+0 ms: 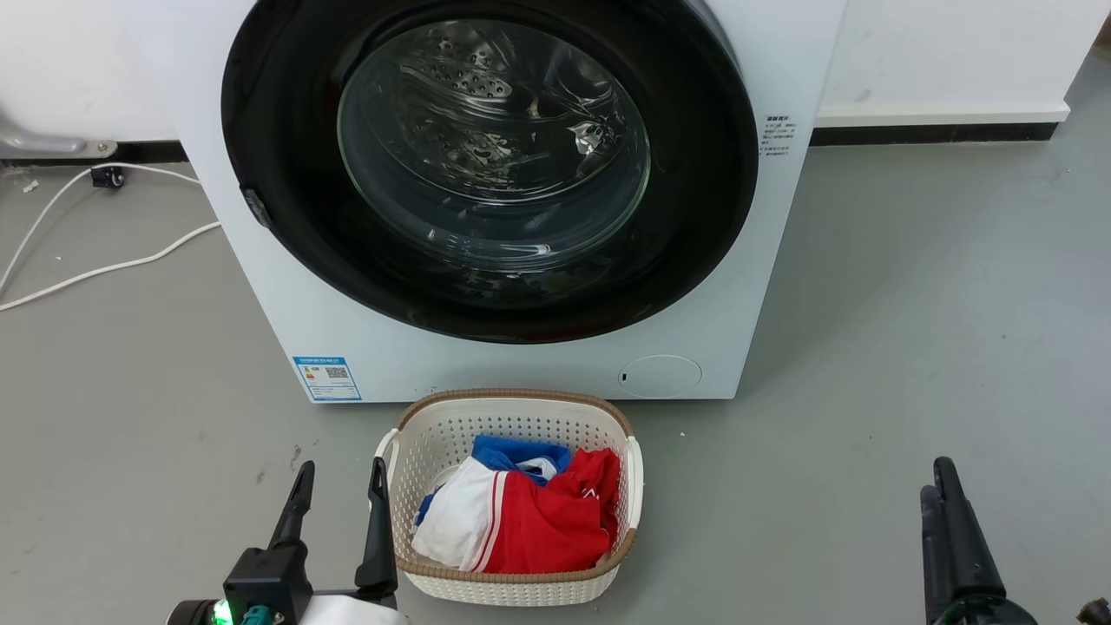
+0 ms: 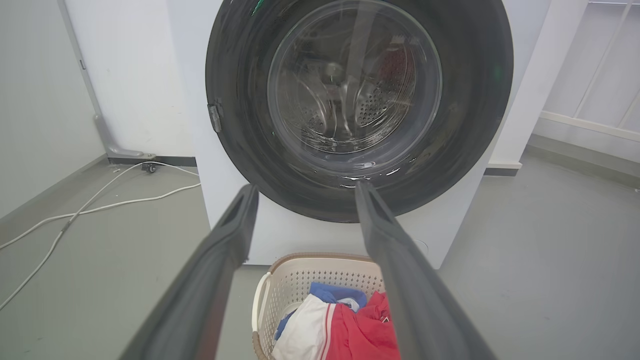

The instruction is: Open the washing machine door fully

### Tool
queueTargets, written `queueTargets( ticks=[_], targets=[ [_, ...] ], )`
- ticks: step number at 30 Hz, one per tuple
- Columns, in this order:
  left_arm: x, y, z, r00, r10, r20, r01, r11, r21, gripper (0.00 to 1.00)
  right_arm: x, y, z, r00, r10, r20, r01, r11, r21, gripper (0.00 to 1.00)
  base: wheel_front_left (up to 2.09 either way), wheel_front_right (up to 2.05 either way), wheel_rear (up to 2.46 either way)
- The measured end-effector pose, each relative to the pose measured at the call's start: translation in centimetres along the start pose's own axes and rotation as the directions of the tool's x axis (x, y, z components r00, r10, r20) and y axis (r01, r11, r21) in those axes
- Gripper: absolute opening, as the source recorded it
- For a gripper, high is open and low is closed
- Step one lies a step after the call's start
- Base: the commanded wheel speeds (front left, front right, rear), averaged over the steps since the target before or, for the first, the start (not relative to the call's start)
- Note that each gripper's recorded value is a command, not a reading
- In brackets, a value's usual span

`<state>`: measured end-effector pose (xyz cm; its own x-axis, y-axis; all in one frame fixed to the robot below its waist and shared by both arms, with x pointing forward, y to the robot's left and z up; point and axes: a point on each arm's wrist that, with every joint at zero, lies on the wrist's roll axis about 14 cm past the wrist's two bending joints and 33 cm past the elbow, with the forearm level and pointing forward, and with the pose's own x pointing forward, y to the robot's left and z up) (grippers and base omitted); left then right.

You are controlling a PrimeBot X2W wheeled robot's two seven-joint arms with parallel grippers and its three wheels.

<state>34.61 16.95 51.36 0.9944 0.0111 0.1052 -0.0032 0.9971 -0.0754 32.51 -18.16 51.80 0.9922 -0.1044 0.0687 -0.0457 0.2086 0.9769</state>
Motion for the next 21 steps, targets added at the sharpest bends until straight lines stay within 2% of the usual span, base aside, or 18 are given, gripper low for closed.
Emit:
queueTargets(
  ticks=[5, 10, 11, 12, 21],
  targets=[
    [0.0, 0.1, 0.0, 1.000, 0.001, -0.002, -0.001, 1.000, -0.003, 1.00, -0.2, -0.3, 0.6, 0.999, -0.024, -0.039, 0.030, 0.987, 0.158, 1.00, 0.00, 0.00, 0.00],
    [-0.1, 0.1, -0.1, 1.000, 0.002, -0.004, -0.002, 1.000, -0.004, 1.00, -0.4, -0.6, 1.6, 0.998, -0.028, -0.058, 0.040, 0.976, 0.215, 1.00, 0.00, 0.00, 0.00],
    [-0.1, 0.1, -0.2, 1.000, 0.003, -0.005, -0.003, 1.000, -0.004, 1.00, -0.4, -0.6, 1.6, 0.997, -0.026, -0.068, 0.040, 0.976, 0.215, 0.43, 0.00, 0.00, 0.00],
    [-0.1, 0.1, -0.2, 1.000, 0.004, -0.006, -0.004, 1.000, -0.004, 1.00, -0.4, -0.5, 1.7, 0.997, -0.024, -0.070, 0.039, 0.975, 0.218, 0.00, 0.00, 0.00, 0.00],
    [-0.1, 0.2, -0.2, 1.000, 0.009, -0.007, -0.009, 1.000, -0.003, 1.00, -0.5, -0.6, 1.6, 0.996, -0.021, -0.085, 0.040, 0.972, 0.233, 0.00, 0.00, 0.00, 0.00]
  ],
)
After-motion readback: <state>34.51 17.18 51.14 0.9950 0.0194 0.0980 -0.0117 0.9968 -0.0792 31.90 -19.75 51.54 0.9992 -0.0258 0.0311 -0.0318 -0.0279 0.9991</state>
